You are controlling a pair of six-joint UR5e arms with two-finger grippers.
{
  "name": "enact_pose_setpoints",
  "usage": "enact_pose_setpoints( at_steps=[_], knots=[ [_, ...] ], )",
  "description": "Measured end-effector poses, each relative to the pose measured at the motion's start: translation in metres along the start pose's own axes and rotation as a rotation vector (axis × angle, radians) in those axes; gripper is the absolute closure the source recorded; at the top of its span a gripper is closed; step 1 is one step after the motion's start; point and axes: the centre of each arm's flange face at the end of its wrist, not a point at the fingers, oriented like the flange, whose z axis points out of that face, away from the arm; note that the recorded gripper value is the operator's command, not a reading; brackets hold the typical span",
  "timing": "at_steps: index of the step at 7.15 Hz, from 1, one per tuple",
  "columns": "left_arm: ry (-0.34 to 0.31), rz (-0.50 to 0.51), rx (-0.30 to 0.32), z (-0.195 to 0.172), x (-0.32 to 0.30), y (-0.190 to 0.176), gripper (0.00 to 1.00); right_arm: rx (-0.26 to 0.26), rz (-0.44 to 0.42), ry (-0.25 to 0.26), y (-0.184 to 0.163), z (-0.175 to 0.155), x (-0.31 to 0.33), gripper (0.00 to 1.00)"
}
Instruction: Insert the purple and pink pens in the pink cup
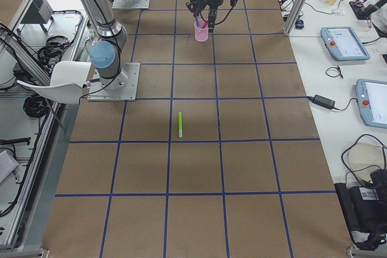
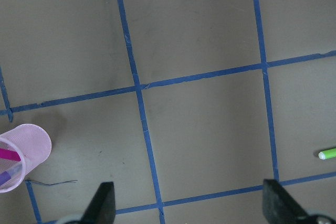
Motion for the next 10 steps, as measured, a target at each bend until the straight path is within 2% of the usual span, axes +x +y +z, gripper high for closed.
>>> enact_pose_setpoints(
  at_steps=[3, 5, 7, 9, 10],
  knots=[
    [-0.028, -0.011, 0.037, -0.022, -0.003, 0.005, 0.00, -0.001, 0.000, -0.001, 0.000, 0.000, 0.000, 0.00],
    [-0.079, -0.065, 0.101, -0.069, -0.022, 0.027, 0.00, -0.001, 0.000, -0.002, 0.000, 0.000, 0.000, 0.00],
    [-0.136, -0.214, 0.171, -0.129, -0.059, 0.086, 0.00, -0.001, 0.002, -0.005, 0.000, 0.000, -0.001, 0.00],
    [-0.179, -0.375, 0.220, -0.173, -0.085, 0.147, 0.00, 0.002, 0.005, -0.010, 0.002, -0.002, -0.003, 0.00],
    [-0.194, -0.514, 0.245, -0.188, -0.097, 0.175, 0.00, 0.004, -0.008, -0.011, 0.005, -0.003, -0.011, 0.00]
  ],
)
